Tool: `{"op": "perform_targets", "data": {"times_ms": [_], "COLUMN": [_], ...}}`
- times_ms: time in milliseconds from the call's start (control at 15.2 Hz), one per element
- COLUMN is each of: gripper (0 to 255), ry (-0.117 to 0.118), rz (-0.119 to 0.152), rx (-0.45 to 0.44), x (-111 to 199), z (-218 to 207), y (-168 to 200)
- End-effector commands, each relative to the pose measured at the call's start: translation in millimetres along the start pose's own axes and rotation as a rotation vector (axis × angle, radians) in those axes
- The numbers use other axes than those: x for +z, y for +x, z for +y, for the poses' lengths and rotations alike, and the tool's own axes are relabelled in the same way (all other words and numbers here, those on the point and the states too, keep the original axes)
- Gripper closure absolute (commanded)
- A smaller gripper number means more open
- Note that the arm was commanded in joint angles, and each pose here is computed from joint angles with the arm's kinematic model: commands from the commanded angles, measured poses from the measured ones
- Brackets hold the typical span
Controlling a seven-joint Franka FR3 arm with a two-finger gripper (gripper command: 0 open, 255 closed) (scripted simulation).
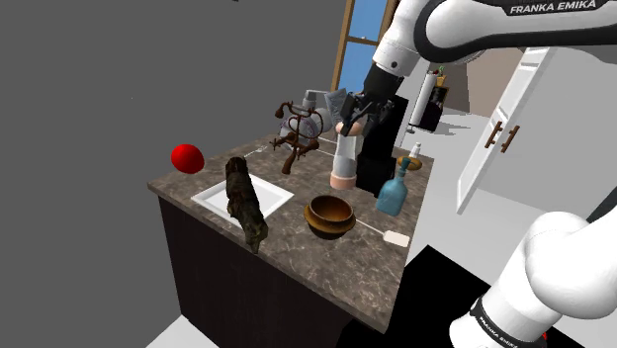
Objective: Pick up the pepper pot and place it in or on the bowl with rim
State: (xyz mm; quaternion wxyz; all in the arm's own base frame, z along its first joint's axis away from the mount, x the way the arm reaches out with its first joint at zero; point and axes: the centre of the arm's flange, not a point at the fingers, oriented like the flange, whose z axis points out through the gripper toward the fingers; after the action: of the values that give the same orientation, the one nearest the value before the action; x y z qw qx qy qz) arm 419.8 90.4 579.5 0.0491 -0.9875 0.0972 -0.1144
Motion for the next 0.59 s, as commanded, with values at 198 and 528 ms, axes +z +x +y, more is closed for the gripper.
{"op": "perform_targets", "data": {"times_ms": [198,528], "gripper": [255,255], "ry": [0.0,0.0], "rz": [0.001,0.001], "rx": [0.0,0.0], "x": [26,51], "z": [3,6], "y": [-6,-12]}}
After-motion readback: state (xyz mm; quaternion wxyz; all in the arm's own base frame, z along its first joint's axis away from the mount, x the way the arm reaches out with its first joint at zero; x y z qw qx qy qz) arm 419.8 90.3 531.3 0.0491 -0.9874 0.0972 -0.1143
